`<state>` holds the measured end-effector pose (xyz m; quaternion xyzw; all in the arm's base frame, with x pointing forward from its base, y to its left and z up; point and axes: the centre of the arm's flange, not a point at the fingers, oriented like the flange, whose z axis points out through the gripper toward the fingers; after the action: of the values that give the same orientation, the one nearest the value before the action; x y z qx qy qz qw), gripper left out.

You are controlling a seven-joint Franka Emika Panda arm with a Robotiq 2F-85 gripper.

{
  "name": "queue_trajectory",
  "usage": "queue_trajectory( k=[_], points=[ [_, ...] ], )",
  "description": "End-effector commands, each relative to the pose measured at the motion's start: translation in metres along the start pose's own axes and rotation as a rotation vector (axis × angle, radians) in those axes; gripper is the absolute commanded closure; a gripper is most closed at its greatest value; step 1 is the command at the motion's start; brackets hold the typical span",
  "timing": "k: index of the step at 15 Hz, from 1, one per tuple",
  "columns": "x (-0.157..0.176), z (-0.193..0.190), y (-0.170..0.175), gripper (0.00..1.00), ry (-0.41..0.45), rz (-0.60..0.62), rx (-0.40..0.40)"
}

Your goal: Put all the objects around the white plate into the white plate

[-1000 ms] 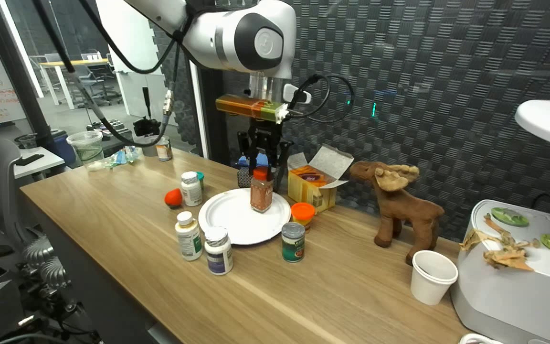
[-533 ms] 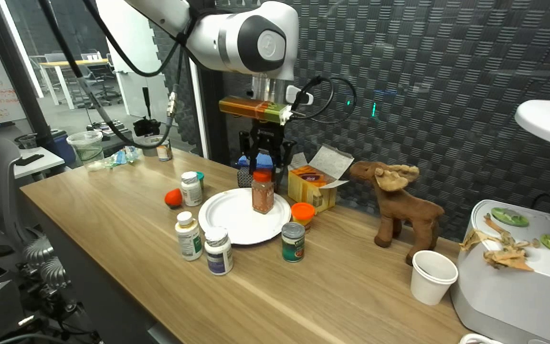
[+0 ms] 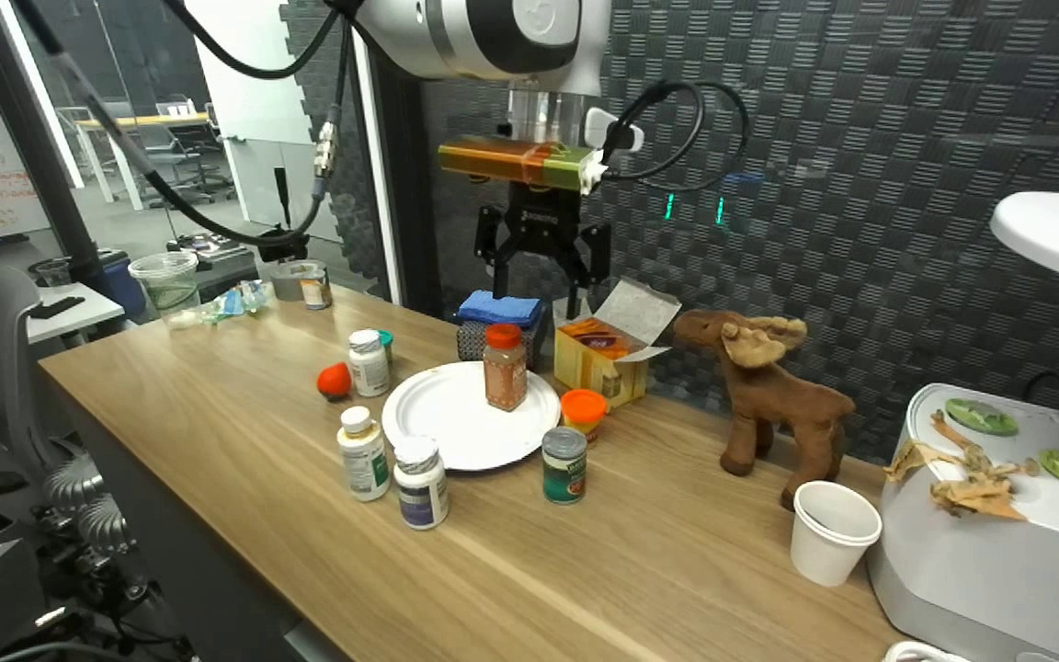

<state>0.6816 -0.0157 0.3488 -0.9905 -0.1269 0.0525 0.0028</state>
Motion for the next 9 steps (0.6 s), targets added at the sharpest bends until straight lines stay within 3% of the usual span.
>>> queue_trajectory(
  k=[1, 6, 9],
  points=[
    [-0.023, 0.001, 0.031, 0.0, 0.03, -0.006, 0.01],
    [-0.026, 0.024, 0.064, 0.0, 0.041, 0.005, 0.022],
    [-0.021, 0.035, 0.071, 0.0, 0.091, 0.042, 0.04]
  ],
)
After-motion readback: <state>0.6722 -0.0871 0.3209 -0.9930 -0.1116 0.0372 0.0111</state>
